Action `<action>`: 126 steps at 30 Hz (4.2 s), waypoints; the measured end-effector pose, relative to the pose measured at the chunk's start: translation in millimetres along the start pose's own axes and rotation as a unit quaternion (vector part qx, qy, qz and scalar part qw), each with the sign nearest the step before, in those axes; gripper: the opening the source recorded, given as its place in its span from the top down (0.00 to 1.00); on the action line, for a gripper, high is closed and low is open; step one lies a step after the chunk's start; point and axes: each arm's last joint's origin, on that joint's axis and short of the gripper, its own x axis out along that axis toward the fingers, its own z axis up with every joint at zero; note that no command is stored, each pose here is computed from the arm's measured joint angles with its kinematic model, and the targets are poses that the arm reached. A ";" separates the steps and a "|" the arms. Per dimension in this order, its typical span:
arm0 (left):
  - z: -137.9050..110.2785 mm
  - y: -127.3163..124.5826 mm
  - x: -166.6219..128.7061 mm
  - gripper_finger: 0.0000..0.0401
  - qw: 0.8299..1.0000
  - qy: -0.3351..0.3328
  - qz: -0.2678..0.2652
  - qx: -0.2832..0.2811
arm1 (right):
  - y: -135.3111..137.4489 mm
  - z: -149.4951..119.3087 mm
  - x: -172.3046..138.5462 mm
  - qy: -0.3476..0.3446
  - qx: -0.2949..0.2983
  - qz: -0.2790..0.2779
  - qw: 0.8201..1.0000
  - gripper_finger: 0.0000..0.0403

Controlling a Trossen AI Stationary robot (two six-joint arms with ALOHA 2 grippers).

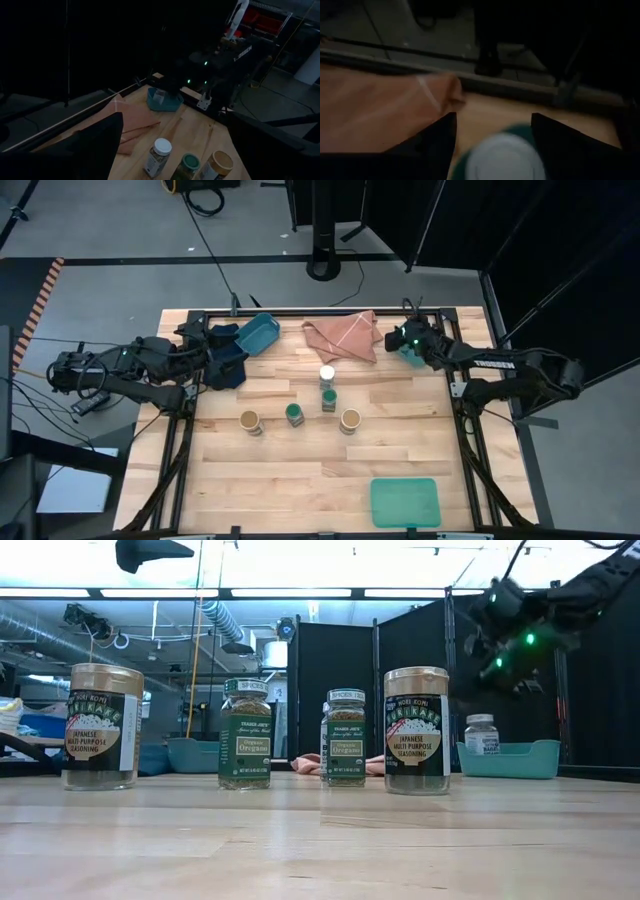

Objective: Sort spices by type
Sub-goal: Put the right white seasoning bottle into the green bin, then put the white seasoning bottle into the green bin

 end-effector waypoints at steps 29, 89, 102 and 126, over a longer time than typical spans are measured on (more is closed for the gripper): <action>-0.4 0.2 0.0 0.10 1.000 0.002 0.001 0.006 | 125.2 54.7 -24.8 -0.083 -0.204 0.425 0.878 0.18; -4.9 1.8 -0.1 0.10 1.000 0.025 0.004 0.018 | 186.6 -33.0 15.8 0.080 -0.318 0.406 0.853 0.50; -4.9 1.8 -0.1 0.10 1.000 0.025 0.004 0.019 | 186.7 -30.1 14.1 0.086 -0.283 0.406 0.865 0.50; -4.8 2.0 -0.1 0.10 0.999 0.024 0.008 0.020 | 155.8 53.1 -21.3 -0.033 -0.168 0.371 0.913 0.50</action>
